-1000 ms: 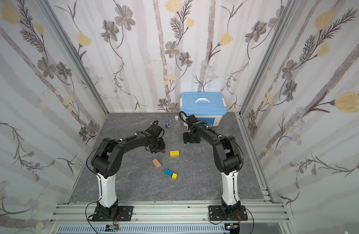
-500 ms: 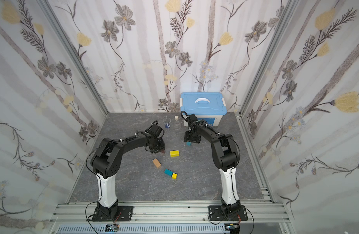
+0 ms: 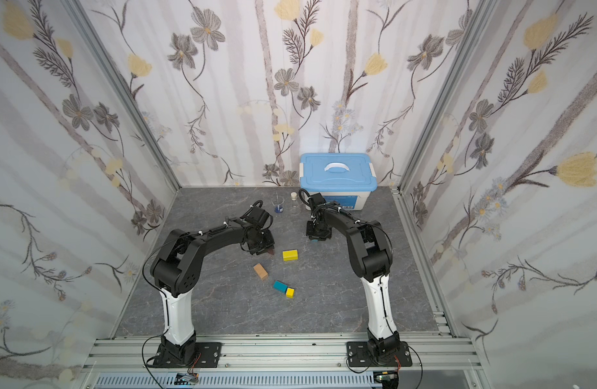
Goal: Assemble a carrot with building blocks
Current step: Assemble the building block at the center of the board.
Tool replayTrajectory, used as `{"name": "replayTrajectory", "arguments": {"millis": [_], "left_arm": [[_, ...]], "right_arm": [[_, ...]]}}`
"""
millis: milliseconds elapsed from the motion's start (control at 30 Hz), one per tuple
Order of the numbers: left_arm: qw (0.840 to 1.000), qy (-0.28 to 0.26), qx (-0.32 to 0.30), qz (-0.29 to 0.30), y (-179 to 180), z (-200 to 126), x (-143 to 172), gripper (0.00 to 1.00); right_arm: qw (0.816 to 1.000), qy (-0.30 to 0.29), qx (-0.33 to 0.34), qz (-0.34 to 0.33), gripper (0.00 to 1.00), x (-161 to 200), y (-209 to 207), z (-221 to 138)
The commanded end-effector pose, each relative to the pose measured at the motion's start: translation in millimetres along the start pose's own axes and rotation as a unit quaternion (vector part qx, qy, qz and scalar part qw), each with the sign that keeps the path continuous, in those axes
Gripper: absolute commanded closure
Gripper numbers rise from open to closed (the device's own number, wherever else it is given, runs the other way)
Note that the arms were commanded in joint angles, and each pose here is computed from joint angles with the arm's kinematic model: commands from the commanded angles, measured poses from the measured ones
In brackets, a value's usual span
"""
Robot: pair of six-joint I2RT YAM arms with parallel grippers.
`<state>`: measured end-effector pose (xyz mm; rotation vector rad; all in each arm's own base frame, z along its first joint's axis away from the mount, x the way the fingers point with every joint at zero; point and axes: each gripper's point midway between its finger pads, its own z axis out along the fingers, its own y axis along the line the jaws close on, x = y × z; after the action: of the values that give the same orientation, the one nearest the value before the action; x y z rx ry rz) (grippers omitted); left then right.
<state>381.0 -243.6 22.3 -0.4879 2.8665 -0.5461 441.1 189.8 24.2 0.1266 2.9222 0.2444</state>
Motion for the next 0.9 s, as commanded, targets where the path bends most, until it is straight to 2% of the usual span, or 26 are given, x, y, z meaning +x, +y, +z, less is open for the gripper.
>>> {"name": "replayTrajectory", "arguments": {"millis": [0, 167, 333, 467, 867], "left_arm": [[1.0, -0.002, -0.001, 0.0, 1, -1, -1, 0.64], [1.0, -0.002, 0.002, 0.001, 1, -2, -1, 0.64], [1.0, -0.007, 0.006, 0.002, 0, -3, -1, 0.63], [1.0, -0.005, 0.011, 0.002, -2, -3, -1, 0.62], [1.0, -0.005, 0.02, 0.0, -5, -3, 0, 0.62]], "right_arm": [[1.0, 0.011, -0.01, -0.005, 0.77, 9, 8, -5], [1.0, 0.014, -0.012, -0.021, 0.85, 18, 17, -8], [0.999, -0.004, -0.011, -0.039, 0.84, 22, 35, -21], [0.998, 0.003, -0.018, -0.056, 0.84, 30, 52, -17], [0.996, 0.015, -0.017, -0.092, 0.82, 38, 69, -4]]}}
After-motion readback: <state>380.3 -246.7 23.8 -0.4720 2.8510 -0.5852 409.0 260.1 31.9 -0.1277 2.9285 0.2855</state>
